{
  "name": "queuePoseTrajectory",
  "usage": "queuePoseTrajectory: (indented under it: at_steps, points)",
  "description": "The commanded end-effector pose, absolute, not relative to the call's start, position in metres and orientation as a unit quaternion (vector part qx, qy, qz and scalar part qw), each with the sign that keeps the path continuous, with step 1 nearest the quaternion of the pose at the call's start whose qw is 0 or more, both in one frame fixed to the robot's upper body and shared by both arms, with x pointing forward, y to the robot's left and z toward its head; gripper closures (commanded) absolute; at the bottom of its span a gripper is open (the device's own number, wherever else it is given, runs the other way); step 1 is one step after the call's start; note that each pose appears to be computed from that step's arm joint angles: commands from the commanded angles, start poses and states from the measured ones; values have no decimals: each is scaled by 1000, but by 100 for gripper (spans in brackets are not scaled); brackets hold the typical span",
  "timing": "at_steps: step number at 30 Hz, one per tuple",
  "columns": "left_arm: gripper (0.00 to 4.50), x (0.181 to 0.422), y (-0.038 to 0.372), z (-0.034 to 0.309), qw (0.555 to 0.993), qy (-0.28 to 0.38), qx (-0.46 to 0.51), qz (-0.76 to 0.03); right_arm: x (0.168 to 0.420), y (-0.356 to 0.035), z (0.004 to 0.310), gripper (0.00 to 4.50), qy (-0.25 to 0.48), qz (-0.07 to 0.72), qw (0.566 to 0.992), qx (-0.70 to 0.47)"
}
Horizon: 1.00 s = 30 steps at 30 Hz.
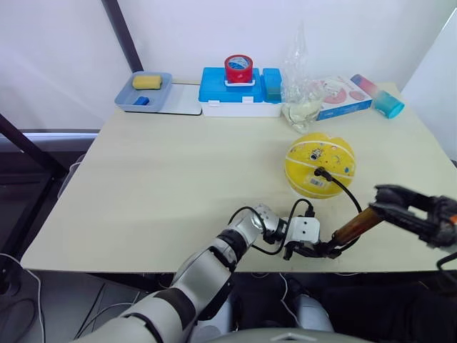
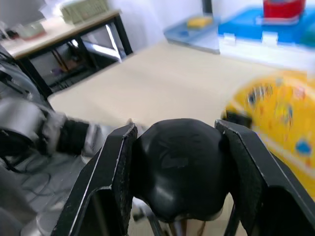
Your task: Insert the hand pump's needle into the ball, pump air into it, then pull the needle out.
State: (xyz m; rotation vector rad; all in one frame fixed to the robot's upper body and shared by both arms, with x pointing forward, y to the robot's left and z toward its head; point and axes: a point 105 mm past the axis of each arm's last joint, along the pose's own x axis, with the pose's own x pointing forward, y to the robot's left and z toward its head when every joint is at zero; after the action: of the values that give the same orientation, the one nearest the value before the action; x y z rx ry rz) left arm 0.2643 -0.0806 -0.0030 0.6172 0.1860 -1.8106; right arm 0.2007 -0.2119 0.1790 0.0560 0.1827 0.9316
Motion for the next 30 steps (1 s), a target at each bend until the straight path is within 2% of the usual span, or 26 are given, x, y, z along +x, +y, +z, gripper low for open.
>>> queuePoseTrajectory:
  at_steps: [1,4,6,11,16,25,30]
  points:
    - [358,236,-91,-22,530,109,261,-800,198,-209,146,250,139,449,882,13]
    - [358,236,-92,-21,529,109,261,-800,197,-205,130,250,149,454,878,6]
    - [358,236,-92,-21,529,108,261,-800,200,-204,135,250,123,453,883,9]
    - [358,236,-91,-22,530,109,260,-800,203,-213,174,250,38,449,893,4]
    - [358,236,-91,-22,530,110,260,-800,199,-226,210,250,1,440,898,-21]
    - [358,235,-92,-20,527,107,261,-802,187,-237,274,250,1,447,893,-58]
    - [358,234,-93,-20,526,107,259,-803,189,-236,289,250,14,450,891,-63]
